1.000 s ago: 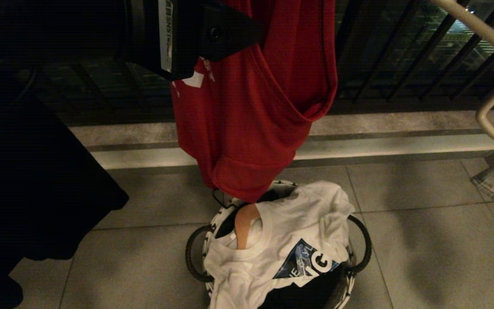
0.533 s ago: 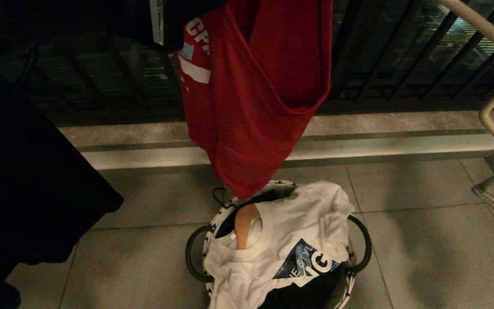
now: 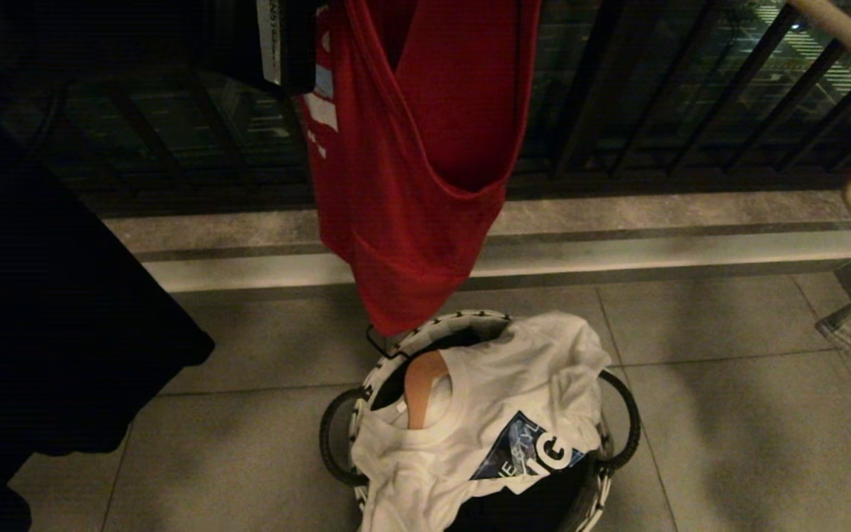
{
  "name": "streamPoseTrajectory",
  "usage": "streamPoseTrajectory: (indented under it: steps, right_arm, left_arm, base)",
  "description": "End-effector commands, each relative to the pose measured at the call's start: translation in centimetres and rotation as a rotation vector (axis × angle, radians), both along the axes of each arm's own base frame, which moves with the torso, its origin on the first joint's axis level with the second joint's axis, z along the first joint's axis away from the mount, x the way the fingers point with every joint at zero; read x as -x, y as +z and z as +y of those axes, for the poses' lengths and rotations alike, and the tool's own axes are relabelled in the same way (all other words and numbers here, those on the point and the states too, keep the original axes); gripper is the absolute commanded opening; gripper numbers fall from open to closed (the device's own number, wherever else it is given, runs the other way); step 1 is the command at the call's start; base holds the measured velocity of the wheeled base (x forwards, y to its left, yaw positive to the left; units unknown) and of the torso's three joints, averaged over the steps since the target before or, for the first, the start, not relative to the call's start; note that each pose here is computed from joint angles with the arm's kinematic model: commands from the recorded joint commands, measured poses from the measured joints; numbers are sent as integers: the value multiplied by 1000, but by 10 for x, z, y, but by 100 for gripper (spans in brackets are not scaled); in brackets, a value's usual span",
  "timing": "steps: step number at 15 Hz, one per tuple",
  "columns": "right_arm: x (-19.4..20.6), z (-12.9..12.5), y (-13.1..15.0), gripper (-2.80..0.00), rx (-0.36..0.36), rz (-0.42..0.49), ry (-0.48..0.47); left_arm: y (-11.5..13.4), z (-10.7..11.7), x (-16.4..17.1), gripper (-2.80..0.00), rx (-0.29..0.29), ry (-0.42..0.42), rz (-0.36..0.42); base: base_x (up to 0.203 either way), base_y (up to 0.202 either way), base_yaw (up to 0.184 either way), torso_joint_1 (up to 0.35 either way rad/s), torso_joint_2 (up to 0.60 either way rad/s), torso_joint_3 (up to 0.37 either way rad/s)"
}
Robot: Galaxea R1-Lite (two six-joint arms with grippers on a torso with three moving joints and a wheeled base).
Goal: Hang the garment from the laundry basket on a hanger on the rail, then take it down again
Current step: Hang the clothes on the clothes rack
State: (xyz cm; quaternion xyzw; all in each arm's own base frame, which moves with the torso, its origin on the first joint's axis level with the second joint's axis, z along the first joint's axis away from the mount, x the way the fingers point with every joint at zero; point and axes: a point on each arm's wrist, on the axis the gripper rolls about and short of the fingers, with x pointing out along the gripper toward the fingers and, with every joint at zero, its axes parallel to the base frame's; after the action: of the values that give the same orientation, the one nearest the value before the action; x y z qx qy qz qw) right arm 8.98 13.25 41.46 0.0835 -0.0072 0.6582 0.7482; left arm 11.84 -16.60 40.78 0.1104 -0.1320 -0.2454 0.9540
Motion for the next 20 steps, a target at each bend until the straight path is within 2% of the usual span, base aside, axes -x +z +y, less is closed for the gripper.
streamPoseTrajectory:
  steps: [1, 3, 7, 8, 10, 11, 14, 17, 18, 20]
  right_arm:
    - [0, 0, 0, -280, 0, 0, 4]
    - [-1, 1, 0, -280, 2, 2, 3]
    - [-3, 3, 0, -280, 3, 3, 0]
    - [-5, 6, -1, -280, 6, 8, -9]
    - [-6, 7, 1, -280, 2, 5, -24]
    - [-6, 7, 1, -280, 0, 4, -23]
    - [-6, 7, 1, -280, 1, 5, -23]
    - [-6, 8, 1, -280, 3, 8, -23]
    - [-6, 8, 1, -280, 3, 11, -23]
    - [-6, 7, 1, -280, 1, 10, -23]
  left_arm:
    - [2, 4, 3, -280, 13, 0, -5]
    - [6, 9, 10, -280, 38, -25, -10]
    - [14, 12, 33, -280, 92, -137, 2]
    - [17, 15, 41, -280, 93, -177, 14]
    - [24, 21, 52, -280, 132, -241, 80]
    - [21, 20, 53, -280, 119, -260, 124]
    - [20, 17, 51, -280, 116, -257, 133]
    - [12, 1, 45, -280, 85, -252, 160]
    - [11, -4, 43, 0, 80, -251, 163]
    - [9, -14, 39, 0, 72, -244, 167]
  base:
    - [0, 0, 0, 0, 0, 0]
    - [0, 0, 0, 0, 0, 0]
    - [0, 0, 0, 0, 0, 0]
    - [0, 0, 0, 0, 0, 0]
    - [0, 0, 0, 0, 0, 0]
    - [0, 0, 0, 0, 0, 0]
    - [0, 0, 0, 0, 0, 0]
    - [0, 0, 0, 0, 0, 0]
    - [0, 0, 0, 0, 0, 0]
    - [0, 0, 0, 0, 0, 0]
